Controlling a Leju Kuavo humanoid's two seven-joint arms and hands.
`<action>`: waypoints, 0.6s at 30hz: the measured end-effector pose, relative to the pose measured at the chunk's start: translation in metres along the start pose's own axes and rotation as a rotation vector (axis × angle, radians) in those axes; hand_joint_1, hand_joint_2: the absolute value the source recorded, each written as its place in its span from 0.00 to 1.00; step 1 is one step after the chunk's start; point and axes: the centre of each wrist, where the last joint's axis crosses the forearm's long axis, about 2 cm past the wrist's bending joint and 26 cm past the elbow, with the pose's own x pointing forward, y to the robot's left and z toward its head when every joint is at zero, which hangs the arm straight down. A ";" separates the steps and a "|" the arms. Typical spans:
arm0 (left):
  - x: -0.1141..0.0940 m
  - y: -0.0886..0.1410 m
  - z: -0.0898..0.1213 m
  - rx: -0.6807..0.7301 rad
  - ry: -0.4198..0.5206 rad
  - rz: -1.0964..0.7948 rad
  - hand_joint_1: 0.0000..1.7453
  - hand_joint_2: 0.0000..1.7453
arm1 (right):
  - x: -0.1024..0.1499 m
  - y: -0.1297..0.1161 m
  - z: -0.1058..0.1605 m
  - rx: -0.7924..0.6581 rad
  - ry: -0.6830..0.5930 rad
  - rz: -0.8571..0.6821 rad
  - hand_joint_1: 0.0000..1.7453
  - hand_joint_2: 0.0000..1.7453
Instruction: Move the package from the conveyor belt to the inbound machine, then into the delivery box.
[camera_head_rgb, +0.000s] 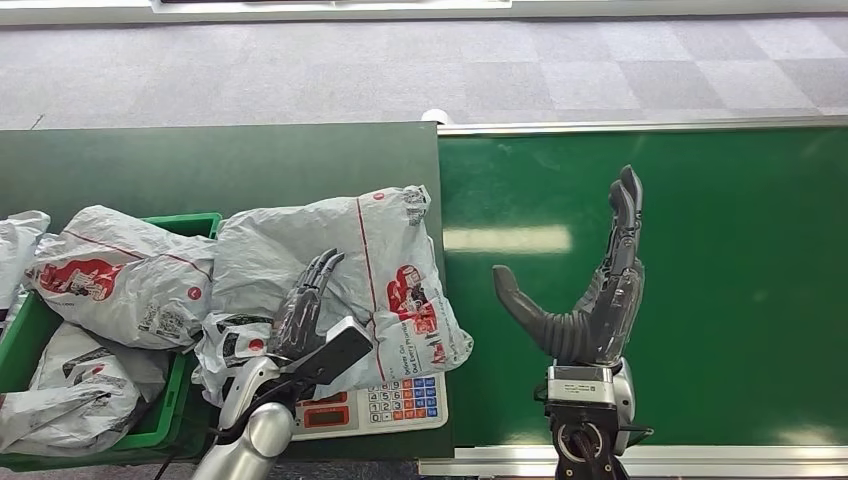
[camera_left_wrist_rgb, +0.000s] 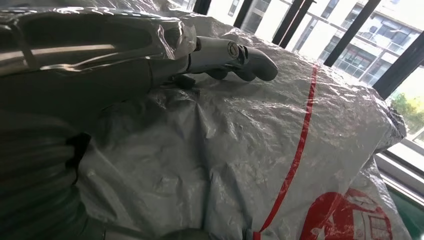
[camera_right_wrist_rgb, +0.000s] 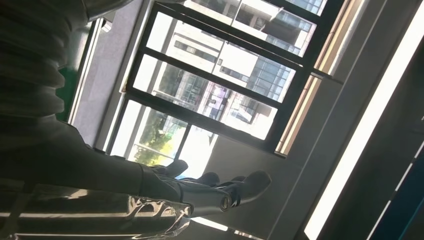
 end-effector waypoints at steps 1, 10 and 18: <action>0.000 -0.001 0.000 -0.006 0.005 -0.004 0.93 1.00 | 0.000 0.000 0.000 0.003 0.000 -0.001 0.00 1.00; -0.003 -0.003 -0.001 -0.033 0.019 0.001 0.94 1.00 | 0.003 0.001 0.003 0.015 0.003 0.002 0.00 1.00; 0.000 -0.002 -0.001 0.009 -0.070 0.083 0.99 1.00 | 0.004 0.001 0.005 0.020 0.012 0.000 0.00 1.00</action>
